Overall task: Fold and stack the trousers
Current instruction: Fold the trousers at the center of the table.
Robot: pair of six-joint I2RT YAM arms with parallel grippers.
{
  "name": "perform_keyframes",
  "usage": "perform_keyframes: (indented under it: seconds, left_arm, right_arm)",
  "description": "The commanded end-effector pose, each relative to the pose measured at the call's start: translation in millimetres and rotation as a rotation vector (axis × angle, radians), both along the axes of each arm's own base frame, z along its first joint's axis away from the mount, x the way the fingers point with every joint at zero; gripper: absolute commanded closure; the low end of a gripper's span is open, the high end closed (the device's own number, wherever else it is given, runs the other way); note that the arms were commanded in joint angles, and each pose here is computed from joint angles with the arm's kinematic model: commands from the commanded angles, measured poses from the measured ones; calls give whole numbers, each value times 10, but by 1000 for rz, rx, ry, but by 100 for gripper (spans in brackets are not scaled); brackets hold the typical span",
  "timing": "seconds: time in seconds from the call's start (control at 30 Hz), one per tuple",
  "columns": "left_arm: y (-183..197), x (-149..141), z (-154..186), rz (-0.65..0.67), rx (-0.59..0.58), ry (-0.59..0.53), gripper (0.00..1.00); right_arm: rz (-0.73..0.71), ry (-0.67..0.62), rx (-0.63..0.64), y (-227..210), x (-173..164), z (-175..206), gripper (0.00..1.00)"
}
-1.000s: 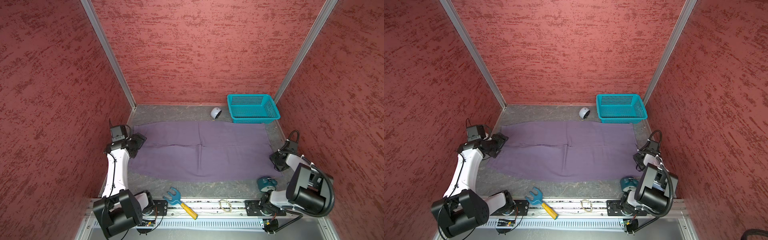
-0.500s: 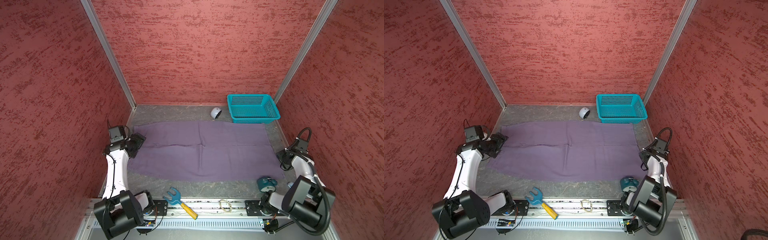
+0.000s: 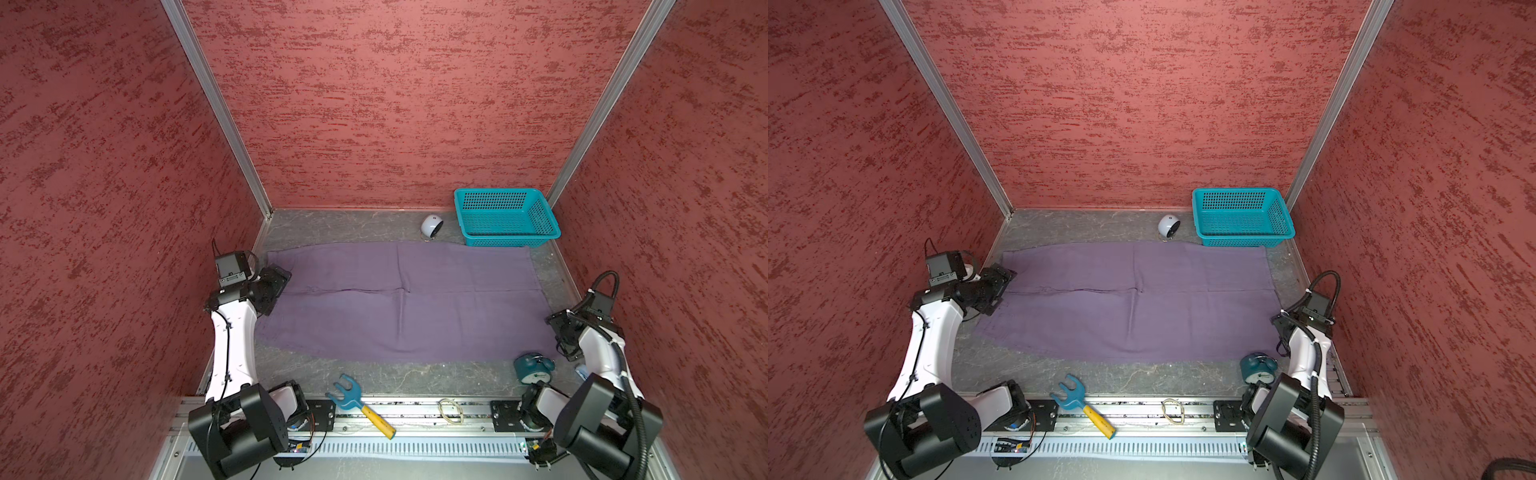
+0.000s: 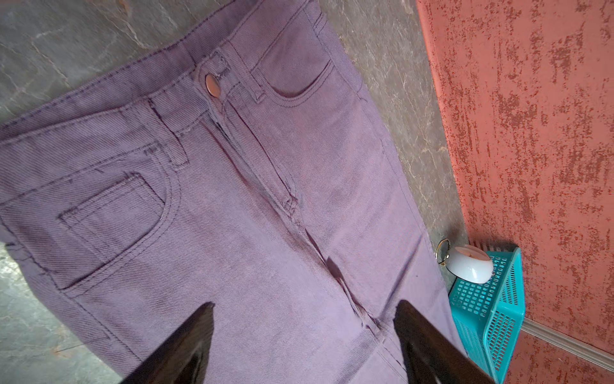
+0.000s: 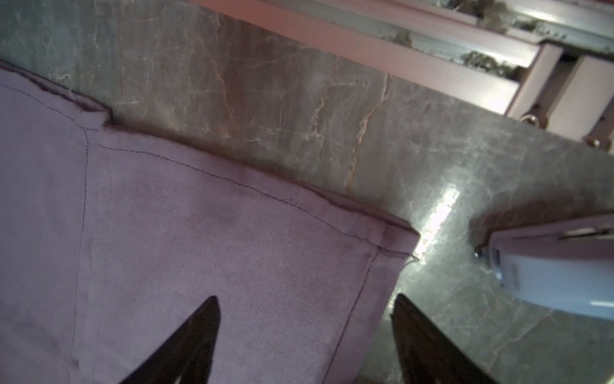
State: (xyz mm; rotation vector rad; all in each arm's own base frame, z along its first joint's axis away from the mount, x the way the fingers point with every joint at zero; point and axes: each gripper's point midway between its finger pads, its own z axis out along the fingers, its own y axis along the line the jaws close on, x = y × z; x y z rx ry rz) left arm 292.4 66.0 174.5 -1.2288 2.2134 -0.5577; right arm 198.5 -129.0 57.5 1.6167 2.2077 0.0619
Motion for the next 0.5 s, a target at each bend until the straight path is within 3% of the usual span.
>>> perform_keyframes:
  seconds: [0.0, 0.13, 0.47]
  left_arm:
    - [5, 29, -9, 1, -12, -17, 15]
    - [0, 32, 11, -3, -12, -21, 14]
    - [3, 20, -70, -3, -12, -5, 14]
  right_arm:
    - [-58, -12, 17, -2, -56, -19, 7]
    - [-83, -30, 60, 47, -81, -77, 1]
    - [-149, -25, 62, -10, -196, -120, 1]
